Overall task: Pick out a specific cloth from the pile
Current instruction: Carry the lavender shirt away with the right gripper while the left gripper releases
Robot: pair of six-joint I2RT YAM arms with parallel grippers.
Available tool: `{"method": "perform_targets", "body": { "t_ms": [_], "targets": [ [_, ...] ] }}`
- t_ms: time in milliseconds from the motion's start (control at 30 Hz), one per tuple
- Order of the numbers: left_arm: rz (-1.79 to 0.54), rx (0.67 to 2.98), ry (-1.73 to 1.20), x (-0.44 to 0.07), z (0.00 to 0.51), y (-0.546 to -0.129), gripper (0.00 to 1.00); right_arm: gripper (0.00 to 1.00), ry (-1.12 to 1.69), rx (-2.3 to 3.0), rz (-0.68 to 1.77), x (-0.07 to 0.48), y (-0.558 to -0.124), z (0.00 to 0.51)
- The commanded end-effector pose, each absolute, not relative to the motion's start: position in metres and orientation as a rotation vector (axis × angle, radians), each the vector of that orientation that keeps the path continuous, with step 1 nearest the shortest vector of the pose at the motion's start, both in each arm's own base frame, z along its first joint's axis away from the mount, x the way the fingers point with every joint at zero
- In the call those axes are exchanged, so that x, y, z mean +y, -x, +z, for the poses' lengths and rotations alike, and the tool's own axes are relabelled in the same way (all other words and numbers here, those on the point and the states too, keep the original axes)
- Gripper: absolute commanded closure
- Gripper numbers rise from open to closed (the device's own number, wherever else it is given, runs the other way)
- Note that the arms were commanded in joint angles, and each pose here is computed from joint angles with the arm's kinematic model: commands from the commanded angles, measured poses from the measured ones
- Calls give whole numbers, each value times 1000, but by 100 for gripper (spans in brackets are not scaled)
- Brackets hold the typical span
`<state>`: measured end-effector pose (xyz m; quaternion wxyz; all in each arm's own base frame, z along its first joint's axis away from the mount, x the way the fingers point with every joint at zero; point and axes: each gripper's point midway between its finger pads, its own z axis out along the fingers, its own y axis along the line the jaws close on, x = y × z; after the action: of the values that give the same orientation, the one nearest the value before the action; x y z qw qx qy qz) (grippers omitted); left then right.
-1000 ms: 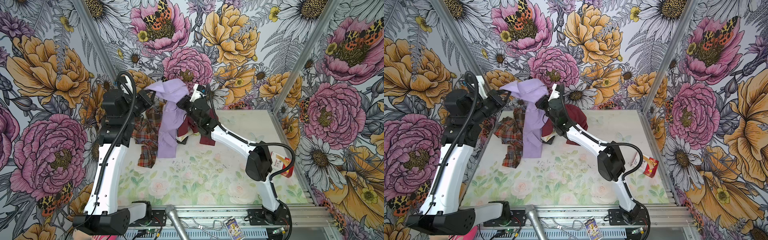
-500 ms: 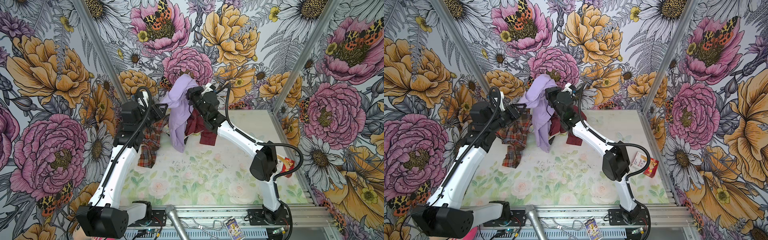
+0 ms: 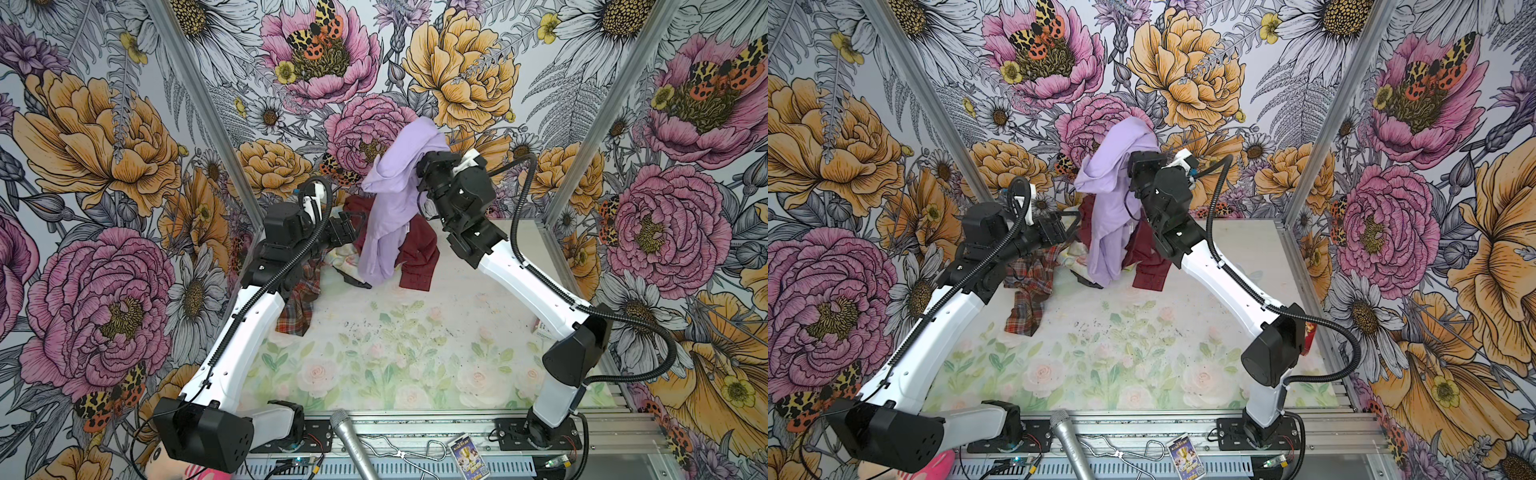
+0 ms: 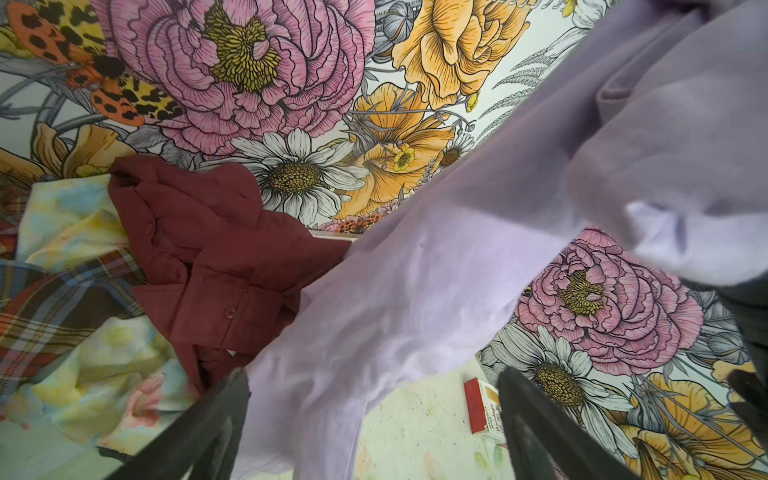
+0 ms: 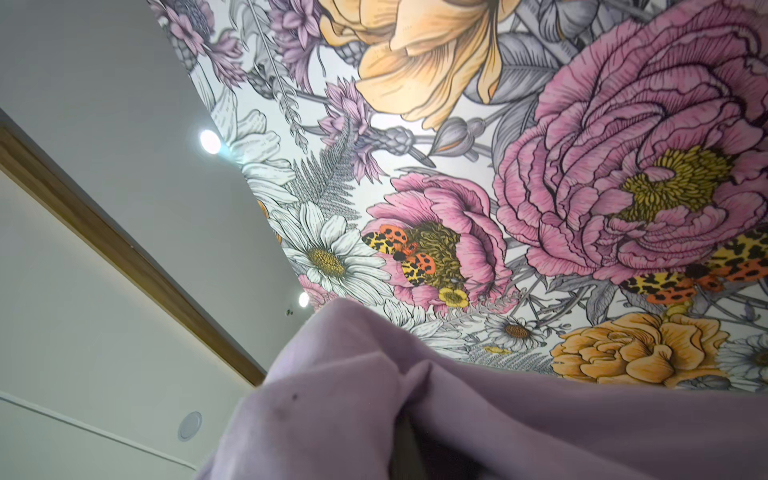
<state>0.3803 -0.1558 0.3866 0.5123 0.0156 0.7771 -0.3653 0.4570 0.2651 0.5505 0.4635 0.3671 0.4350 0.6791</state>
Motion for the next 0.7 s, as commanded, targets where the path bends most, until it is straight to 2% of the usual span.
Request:
{"method": "perform_targets", "body": {
  "t_ms": [0, 433, 667],
  "targets": [
    [-840, 1902, -173, -168, 382, -373, 1, 100, -932, 968, 1600, 218, -450, 571],
    [-630, 1983, -364, -207, 346, -373, 1, 100, -1043, 877, 1359, 82, -461, 571],
    [-614, 2032, -430, -226, 318, -369, 1, 100, -1107, 864, 1217, 4, -468, 556]
  ]
}}
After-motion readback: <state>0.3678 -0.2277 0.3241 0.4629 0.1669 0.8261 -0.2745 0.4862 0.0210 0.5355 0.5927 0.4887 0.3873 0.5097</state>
